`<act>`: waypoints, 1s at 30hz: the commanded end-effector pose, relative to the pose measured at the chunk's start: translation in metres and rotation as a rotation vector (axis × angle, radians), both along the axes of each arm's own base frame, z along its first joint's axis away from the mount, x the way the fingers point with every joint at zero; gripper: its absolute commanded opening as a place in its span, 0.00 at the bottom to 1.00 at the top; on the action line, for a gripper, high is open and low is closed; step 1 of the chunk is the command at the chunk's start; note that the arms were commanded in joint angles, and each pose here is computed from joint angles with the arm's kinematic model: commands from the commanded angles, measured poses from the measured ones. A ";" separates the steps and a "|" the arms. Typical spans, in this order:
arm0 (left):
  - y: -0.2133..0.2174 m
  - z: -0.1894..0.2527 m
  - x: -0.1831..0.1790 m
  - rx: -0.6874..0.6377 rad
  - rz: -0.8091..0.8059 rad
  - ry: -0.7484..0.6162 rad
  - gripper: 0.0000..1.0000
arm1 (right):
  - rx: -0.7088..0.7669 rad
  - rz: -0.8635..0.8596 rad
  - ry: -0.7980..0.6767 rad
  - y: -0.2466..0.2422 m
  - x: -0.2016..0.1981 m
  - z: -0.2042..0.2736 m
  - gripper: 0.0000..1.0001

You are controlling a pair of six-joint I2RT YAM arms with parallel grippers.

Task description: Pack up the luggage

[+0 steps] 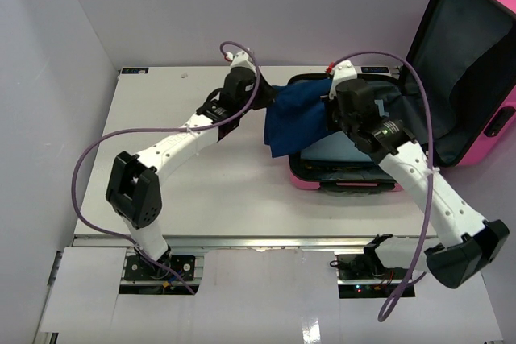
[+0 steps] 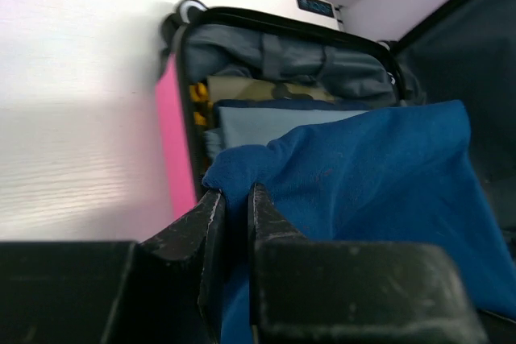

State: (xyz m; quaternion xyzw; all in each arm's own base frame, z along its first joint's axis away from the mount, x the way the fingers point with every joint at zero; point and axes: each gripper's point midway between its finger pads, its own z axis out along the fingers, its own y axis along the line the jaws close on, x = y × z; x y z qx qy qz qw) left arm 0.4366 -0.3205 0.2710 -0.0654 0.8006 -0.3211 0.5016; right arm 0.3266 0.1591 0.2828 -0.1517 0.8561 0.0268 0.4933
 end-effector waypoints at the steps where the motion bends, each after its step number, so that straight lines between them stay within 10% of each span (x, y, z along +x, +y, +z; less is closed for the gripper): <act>1: -0.039 0.038 -0.003 -0.054 -0.051 -0.064 0.00 | 0.026 -0.131 -0.092 -0.046 -0.008 0.023 0.08; 27: -0.116 -0.068 0.093 -0.030 -0.118 -0.109 0.06 | -0.068 -0.508 0.157 -0.169 0.037 -0.110 0.09; 30: -0.121 -0.067 0.090 0.000 -0.189 -0.157 0.31 | -0.052 -0.530 0.174 -0.172 0.042 -0.114 0.41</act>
